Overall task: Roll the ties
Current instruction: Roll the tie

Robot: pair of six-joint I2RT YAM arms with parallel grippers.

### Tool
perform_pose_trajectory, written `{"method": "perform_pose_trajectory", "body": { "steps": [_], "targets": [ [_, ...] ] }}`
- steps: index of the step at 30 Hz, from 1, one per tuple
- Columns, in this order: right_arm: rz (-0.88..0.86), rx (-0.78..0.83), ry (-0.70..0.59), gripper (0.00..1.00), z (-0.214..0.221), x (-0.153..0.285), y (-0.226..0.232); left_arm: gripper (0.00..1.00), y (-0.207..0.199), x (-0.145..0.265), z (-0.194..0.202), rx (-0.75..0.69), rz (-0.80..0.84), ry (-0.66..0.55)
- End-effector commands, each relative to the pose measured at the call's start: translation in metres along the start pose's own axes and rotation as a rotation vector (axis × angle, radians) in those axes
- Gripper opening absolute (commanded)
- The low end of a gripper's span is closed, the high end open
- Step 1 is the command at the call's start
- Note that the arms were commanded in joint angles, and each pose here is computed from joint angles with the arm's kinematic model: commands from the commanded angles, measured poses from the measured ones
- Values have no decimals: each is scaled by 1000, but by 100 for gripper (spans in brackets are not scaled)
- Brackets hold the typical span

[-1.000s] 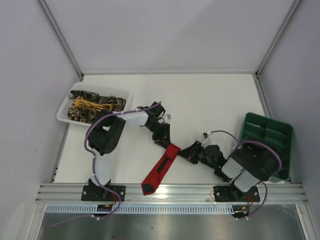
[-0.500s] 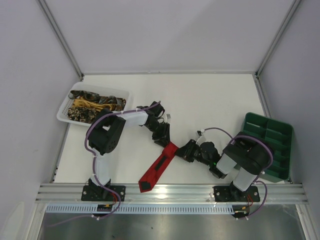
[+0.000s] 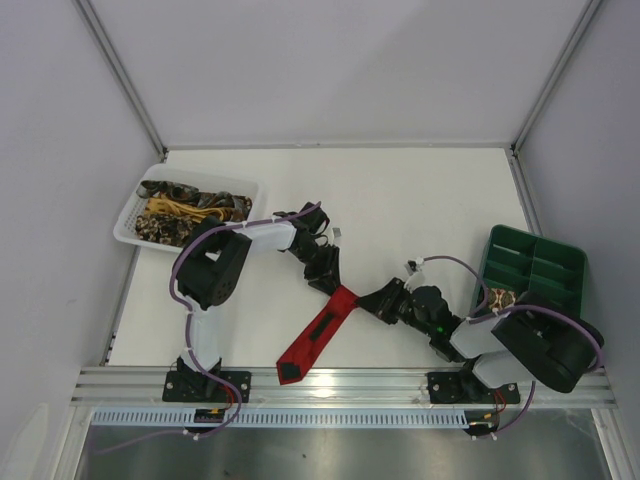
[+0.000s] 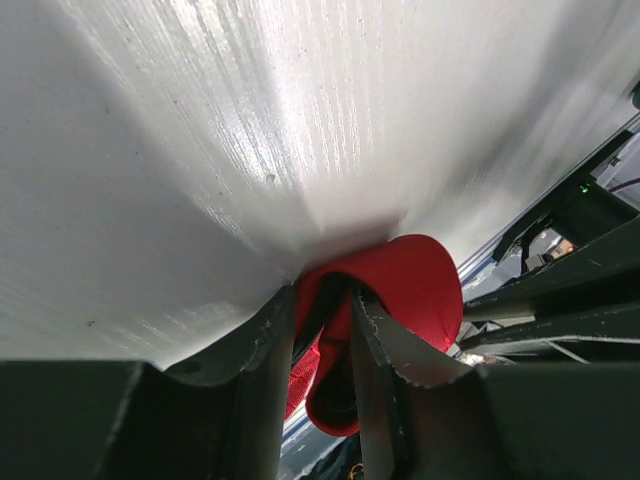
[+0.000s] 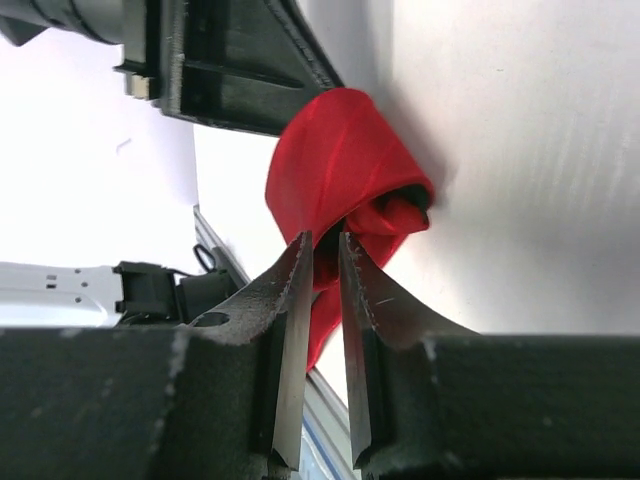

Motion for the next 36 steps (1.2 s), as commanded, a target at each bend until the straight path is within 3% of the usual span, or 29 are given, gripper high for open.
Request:
{"method": "perform_pose_trajectory", "body": {
  "steps": [1, 21, 36],
  "targets": [
    [95, 25, 2, 22, 3, -1, -20, 35, 19, -6, -12, -9, -87, -43],
    [8, -6, 21, 26, 13, -19, -21, 36, 19, -7, -12, -6, -75, -23],
    [-68, 32, -13, 22, 3, -36, -3, 36, 28, -8, -7, -10, -105, -6]
  ]
}}
Point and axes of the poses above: each gripper's point midway between its finger pads, its own x axis back along the fingers, its own y axis along the line the jaws close on, z = x × y, the point moved 3 cm from there along x, back along the fingers, and after that the axes turned 14 degrees about x, right-handed, at the moved point
